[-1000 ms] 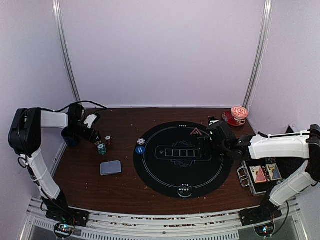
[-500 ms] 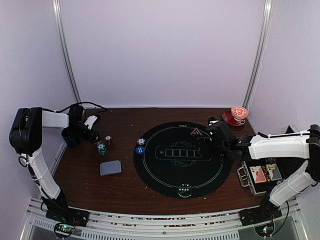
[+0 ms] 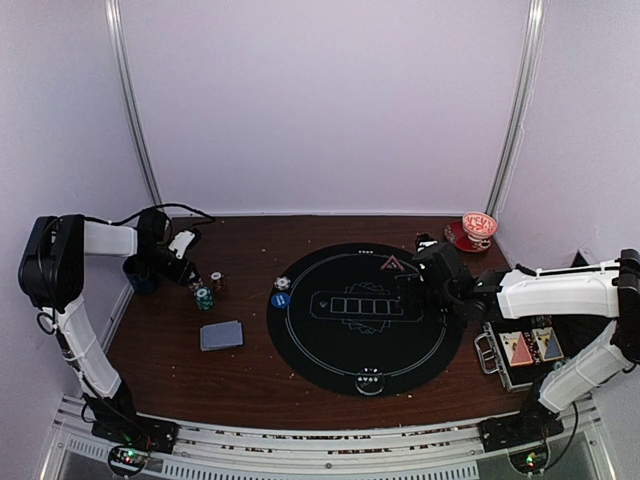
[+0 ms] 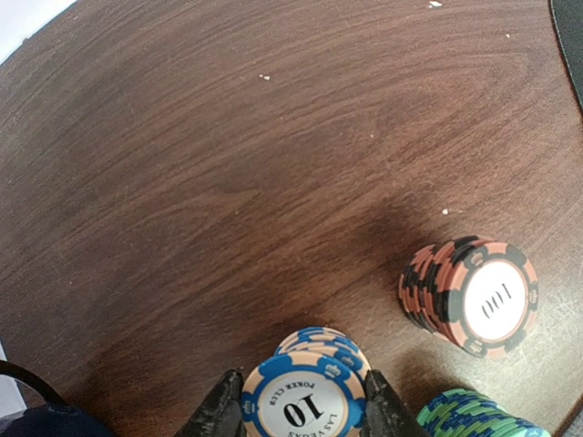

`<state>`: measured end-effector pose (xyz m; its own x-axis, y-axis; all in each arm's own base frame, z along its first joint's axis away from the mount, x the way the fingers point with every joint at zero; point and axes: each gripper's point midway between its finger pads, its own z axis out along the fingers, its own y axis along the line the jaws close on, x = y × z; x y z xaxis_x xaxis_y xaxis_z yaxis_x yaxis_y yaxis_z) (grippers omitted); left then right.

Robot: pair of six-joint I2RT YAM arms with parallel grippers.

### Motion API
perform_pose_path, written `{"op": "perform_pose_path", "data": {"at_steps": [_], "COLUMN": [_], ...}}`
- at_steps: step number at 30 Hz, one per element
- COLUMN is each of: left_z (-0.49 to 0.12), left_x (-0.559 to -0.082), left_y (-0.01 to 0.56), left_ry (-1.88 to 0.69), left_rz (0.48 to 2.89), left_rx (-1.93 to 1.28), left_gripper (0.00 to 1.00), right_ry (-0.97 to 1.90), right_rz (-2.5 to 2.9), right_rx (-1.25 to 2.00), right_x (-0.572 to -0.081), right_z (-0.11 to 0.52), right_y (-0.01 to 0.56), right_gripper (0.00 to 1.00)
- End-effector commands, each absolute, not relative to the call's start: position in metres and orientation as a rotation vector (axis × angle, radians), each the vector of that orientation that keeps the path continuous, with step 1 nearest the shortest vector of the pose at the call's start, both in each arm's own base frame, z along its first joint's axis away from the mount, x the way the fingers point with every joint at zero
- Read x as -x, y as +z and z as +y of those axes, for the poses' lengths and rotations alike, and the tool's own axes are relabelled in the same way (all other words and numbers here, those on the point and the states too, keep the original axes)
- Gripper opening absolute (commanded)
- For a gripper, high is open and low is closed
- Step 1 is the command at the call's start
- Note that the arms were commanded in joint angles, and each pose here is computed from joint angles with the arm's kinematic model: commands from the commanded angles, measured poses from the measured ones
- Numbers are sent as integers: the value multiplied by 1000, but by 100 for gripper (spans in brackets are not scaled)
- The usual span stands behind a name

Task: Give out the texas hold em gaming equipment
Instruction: Pick up the pile of poker chips from the pile of poker chips, then place the pile of poker chips at the dealer area.

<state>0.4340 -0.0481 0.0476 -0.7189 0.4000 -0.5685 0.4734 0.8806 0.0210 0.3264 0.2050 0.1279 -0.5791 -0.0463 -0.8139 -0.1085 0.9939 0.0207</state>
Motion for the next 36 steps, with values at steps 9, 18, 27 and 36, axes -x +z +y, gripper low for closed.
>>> {"op": "perform_pose_path", "data": {"at_steps": [9,18,27,36], "left_z": [-56,-74,-173,-287], "left_x": [-437,-425,-368,-275], "left_y": [86,114,137,134], "left_ry": [-201,-265,-304,-473], "left_rz": [2354,2269,2075,1819], "left_rx": [-641,-719,-1103,-1530], "left_gripper": [36,34,34,34], "right_ry": [62,55,40,29], "right_rz": [2164,2158,2156,2148], "right_rx": [95,85,82,76], "right_x": [-329,-330,-330,-331], "right_z": [204,203,201,199], "right_y": [138,139,138,140], "right_gripper": [100,100,100,100]}}
